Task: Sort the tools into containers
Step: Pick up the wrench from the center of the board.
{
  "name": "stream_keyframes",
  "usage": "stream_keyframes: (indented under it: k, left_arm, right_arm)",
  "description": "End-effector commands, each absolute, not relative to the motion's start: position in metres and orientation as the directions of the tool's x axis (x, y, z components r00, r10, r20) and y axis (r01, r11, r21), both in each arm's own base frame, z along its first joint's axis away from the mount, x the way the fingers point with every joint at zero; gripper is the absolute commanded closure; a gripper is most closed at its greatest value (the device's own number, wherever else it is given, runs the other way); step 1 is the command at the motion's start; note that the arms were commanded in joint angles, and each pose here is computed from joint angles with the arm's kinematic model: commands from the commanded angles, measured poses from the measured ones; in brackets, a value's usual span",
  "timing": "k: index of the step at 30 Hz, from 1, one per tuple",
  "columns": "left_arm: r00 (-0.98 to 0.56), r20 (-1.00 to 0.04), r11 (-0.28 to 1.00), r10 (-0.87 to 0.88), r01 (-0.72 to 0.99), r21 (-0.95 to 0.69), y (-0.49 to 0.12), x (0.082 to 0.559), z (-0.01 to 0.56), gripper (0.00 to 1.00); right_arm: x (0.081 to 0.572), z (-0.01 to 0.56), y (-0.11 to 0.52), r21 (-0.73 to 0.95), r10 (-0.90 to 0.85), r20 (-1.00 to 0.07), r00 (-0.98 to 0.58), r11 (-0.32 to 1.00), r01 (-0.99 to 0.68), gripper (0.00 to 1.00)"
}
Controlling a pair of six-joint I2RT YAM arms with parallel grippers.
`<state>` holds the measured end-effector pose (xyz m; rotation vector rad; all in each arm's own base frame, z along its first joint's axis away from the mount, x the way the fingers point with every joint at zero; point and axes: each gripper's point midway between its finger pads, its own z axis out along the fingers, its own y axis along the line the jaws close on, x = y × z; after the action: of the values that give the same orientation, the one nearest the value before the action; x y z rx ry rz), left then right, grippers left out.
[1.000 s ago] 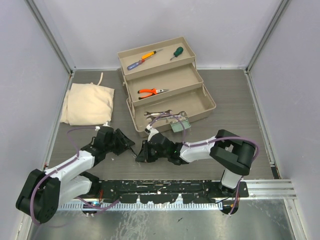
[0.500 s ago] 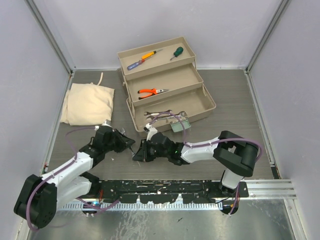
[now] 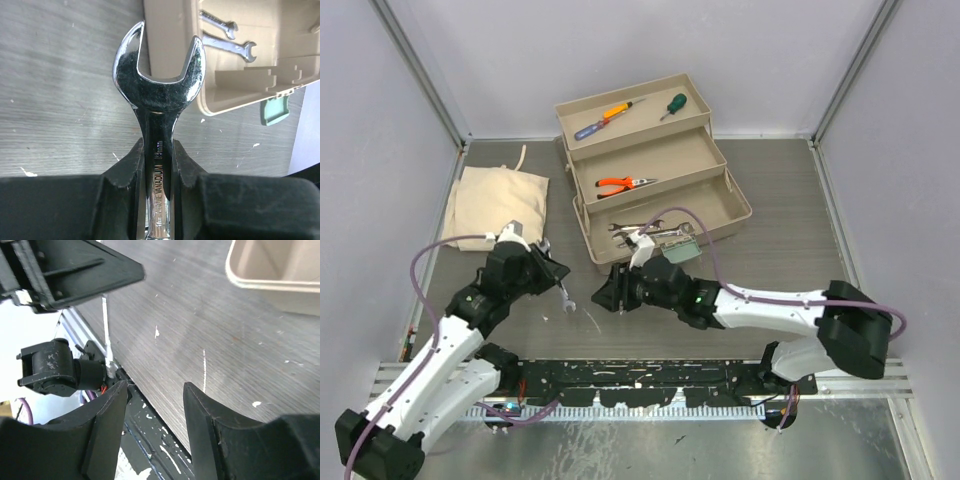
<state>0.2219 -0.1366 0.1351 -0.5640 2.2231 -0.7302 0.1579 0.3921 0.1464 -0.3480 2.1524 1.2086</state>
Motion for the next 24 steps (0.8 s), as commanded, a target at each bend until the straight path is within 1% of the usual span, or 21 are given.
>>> stream_keyframes:
  k: [1, 6, 11, 13, 17, 24]
  left_arm:
    - [-0.611, -0.651, 0.841, -0.450, -0.045, -0.539, -0.125, 0.230, 0.190, 1.00]
    - [-0.619, -0.734, 0.902, -0.279, 0.093, -0.421, -0.131, 0.245, 0.236, 1.00]
    - [-0.610, -0.785, 0.923, -0.110, 0.231, -0.309, -0.152, 0.269, 0.270, 1.00]
    - [-0.606, -0.794, 0.916, -0.046, 0.292, -0.276, -0.165, 0.278, 0.280, 1.00]
    - [-0.539, -0.840, 0.878, 0.068, 0.433, -0.206, -0.201, 0.294, 0.303, 1.00]
    - [-0.432, -0.861, 0.786, 0.268, 0.615, -0.064, -0.264, 0.318, 0.309, 1.00]
  right_arm:
    - [0.178, 0.164, 0.355, 0.568, 0.127, -0.731, -0.671, 0.658, -0.494, 0.46]
    - [0.189, 0.162, 0.303, 0.498, 0.187, -0.771, -0.609, 0.773, -0.393, 0.46]
    - [0.192, 0.147, 0.248, 0.456, 0.256, -0.768, -0.586, 0.862, -0.221, 0.46]
    - [0.189, 0.142, 0.236, 0.469, 0.282, -0.761, -0.584, 0.861, -0.195, 0.46]
    - [0.180, 0.139, 0.227, 0.520, 0.326, -0.737, -0.592, 0.833, -0.188, 0.46]
    - [0.174, 0.145, 0.217, 0.561, 0.366, -0.726, -0.582, 0.805, -0.193, 0.46]
